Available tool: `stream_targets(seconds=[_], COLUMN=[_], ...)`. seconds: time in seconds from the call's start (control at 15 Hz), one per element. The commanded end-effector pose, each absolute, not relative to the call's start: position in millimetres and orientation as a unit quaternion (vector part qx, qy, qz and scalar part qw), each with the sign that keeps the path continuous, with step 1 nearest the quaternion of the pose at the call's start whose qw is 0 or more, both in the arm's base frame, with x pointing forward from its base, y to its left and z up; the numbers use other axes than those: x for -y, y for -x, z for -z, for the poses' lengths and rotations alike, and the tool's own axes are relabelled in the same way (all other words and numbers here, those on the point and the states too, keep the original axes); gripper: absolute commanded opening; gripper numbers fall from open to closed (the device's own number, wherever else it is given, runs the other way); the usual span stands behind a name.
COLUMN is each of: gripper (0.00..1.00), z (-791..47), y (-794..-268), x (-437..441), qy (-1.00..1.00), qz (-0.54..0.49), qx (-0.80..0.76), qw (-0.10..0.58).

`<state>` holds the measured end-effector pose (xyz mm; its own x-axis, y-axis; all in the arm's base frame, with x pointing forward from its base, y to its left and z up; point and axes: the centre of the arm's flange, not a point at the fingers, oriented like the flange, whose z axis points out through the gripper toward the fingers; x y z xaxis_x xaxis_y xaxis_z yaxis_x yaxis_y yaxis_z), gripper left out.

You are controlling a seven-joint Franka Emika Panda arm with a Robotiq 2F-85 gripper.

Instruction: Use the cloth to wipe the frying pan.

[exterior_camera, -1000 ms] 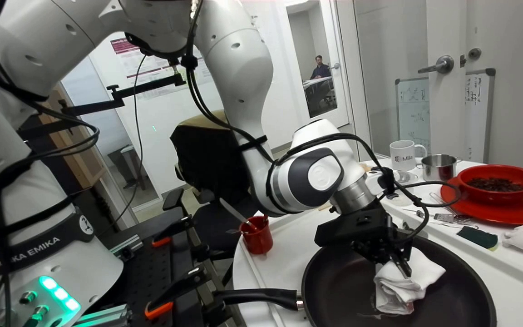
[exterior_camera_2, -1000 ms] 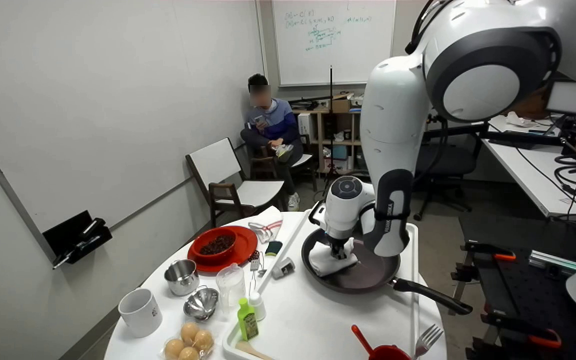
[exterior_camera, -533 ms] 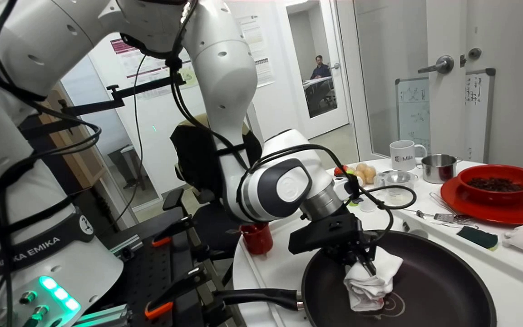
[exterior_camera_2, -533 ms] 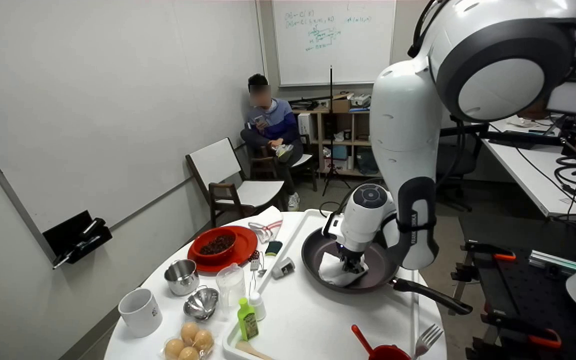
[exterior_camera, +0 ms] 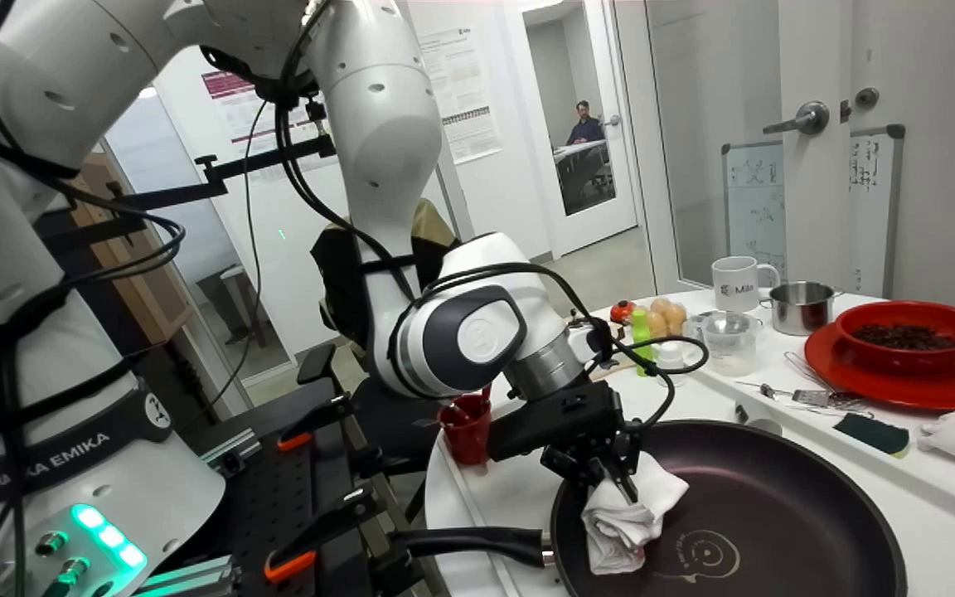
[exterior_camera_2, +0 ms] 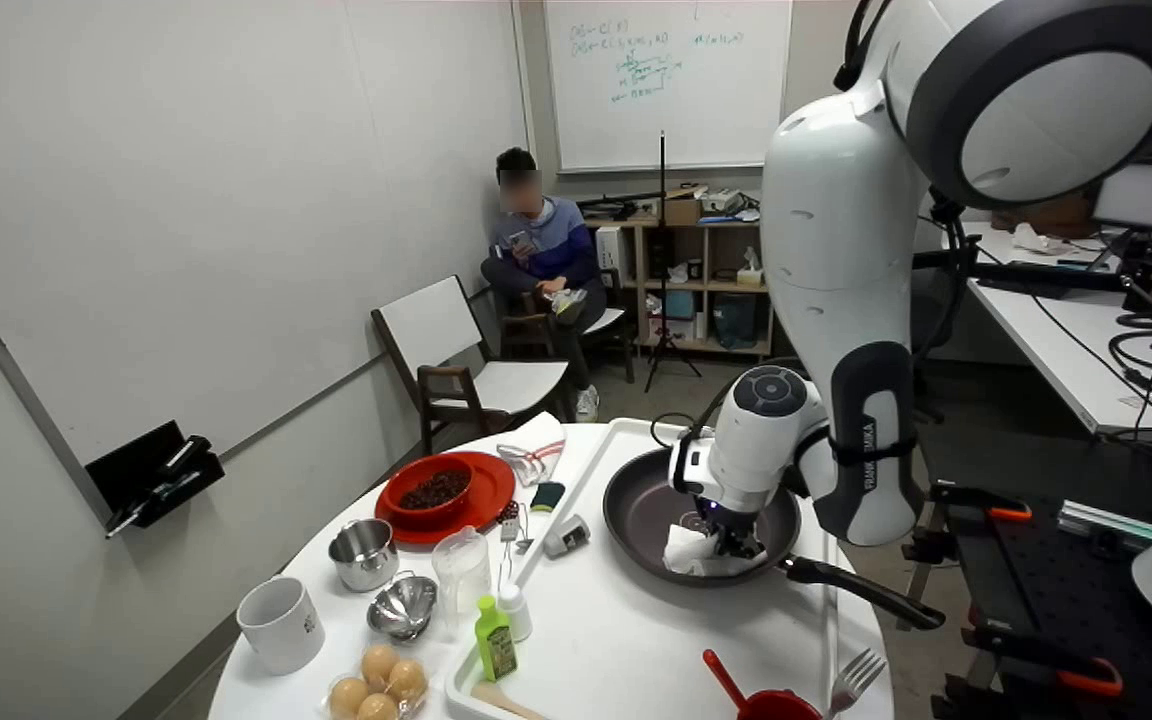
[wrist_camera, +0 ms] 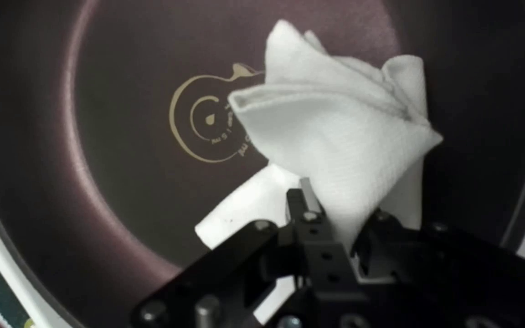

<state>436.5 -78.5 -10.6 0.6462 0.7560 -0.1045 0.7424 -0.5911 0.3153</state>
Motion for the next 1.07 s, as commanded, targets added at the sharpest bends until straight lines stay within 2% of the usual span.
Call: stream_targets(seconds=[0.0,0.33,1.0], gripper=[0.08,0.08,0.08], z=[-2,3,-3], y=[-415,-417,-472], x=[73,79,134], qy=[-0.883,-0.883,-0.903], qz=[-0.001,-0.002,-0.032], qx=[-0.441,-0.436,-0.371], qw=[0.162,0.172,0.216])
